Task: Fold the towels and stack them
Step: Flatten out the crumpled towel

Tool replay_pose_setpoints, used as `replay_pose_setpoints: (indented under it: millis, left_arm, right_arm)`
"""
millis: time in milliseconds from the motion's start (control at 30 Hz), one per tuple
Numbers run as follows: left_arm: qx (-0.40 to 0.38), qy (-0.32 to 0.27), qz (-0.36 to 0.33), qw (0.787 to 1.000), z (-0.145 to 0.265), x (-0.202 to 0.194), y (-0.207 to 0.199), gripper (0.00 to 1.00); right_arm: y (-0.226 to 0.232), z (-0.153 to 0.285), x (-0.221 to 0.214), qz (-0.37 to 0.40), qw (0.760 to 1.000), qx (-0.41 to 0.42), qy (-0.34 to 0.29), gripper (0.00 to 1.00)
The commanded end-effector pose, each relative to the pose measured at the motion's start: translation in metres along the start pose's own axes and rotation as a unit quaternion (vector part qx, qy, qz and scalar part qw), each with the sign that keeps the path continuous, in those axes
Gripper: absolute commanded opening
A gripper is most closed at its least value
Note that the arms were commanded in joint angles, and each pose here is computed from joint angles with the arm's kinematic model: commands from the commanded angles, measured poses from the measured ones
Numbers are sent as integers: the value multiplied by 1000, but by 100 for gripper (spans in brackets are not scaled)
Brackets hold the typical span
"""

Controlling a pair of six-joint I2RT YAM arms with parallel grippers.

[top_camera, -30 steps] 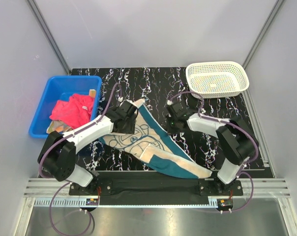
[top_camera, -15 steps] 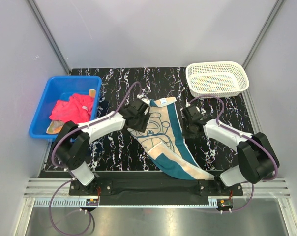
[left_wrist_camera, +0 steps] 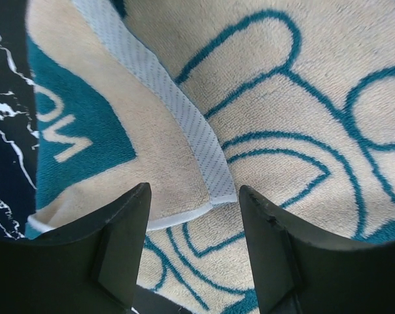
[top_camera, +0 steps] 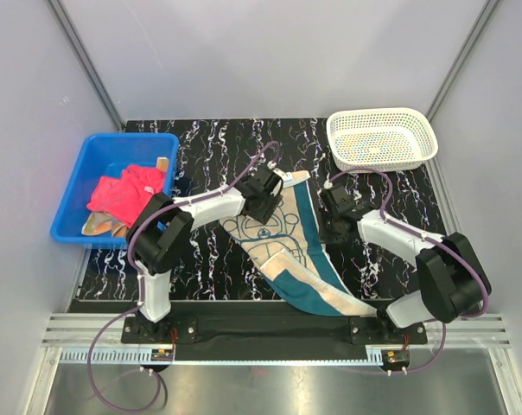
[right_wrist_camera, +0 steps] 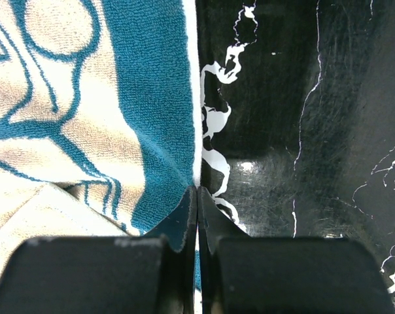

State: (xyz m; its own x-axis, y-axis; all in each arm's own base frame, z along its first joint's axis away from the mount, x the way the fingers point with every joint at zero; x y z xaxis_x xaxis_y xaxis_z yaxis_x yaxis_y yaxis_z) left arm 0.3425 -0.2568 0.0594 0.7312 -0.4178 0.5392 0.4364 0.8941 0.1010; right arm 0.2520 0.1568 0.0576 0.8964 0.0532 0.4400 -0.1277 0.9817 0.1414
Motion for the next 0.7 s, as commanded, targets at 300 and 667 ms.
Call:
replay_pose_setpoints:
  millis: [300, 667]
  left_arm:
    - [6, -18, 4, 1000, -19, 7, -2, 58]
    - [20, -21, 11, 1000, -11, 9, 5, 15]
  right_arm:
    - [7, 9, 12, 6, 999, 20, -31, 0]
    - [2, 17, 12, 1, 999, 6, -37, 0]
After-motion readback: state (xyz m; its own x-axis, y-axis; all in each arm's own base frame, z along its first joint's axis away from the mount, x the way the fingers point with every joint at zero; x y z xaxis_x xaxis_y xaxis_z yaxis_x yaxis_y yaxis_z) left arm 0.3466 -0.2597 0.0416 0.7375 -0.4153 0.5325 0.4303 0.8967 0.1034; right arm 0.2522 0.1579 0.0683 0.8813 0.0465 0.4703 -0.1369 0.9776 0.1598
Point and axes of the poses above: each gripper's point midway between its finger pads, its own z axis back along the fingers, its own y axis along the line the jaws close on, x = y × z, the point moved 2 cm from there along z, back along the fingers, and after that the axes turned 6 degrees about z, right-handed, at the moved point
